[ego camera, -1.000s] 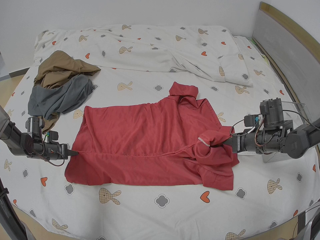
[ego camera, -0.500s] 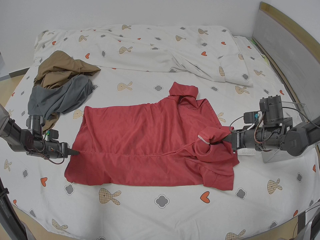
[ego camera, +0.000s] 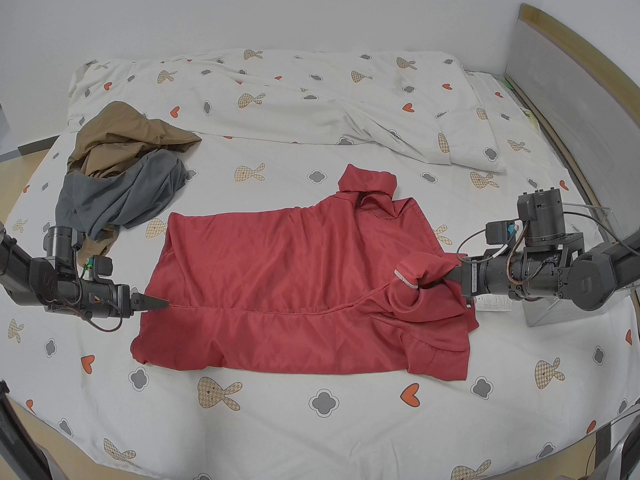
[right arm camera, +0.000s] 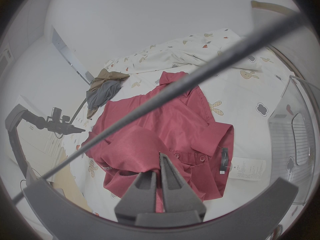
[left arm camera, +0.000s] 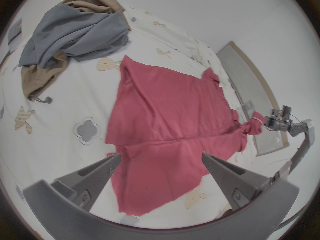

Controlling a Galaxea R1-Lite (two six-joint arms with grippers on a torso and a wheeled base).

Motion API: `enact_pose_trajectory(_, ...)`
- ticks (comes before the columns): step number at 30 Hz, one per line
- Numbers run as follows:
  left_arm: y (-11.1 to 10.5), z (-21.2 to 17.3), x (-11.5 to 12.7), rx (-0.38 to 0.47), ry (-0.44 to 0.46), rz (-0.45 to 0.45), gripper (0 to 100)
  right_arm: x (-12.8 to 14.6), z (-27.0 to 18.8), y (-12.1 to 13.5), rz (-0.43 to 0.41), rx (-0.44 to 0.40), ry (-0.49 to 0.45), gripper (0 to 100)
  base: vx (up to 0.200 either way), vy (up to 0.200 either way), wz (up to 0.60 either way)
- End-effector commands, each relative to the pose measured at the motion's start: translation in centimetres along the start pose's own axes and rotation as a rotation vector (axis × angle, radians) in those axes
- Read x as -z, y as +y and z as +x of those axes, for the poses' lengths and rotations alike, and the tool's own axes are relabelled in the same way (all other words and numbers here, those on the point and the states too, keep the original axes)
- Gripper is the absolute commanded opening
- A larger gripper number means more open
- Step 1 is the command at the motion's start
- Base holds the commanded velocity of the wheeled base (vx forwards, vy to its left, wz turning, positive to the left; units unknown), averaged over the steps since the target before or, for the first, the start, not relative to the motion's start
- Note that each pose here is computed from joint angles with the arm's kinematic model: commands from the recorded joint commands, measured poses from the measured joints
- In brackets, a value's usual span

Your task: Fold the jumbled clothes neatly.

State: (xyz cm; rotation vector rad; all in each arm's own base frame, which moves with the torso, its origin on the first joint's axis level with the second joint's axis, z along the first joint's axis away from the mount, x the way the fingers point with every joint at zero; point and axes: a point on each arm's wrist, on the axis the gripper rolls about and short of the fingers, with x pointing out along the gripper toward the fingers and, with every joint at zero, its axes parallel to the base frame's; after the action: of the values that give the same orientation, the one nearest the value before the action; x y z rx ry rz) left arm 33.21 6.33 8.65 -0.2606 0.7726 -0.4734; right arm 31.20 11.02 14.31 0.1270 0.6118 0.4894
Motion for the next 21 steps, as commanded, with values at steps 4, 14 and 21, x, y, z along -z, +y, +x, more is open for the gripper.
enact_pose_trajectory(4,-3.8,-0.3,1.1,0.116,0.030,0.048,100,-0.5,0.6,0.1,-0.005,-0.005,-0.011,0,0.000,0.000,0.00)
enact_pose_trajectory(14,-2.1,4.2,3.3,0.145,0.140,0.007,100,-1.6,2.2,-0.7,-0.004,0.021,-0.029,0,0.000,0.000,0.00)
enact_pose_trajectory(21,0.4,5.0,3.7,0.108,0.119,-0.024,100,-2.7,2.6,-0.9,-0.003,0.026,-0.026,0,0.000,0.000,0.00)
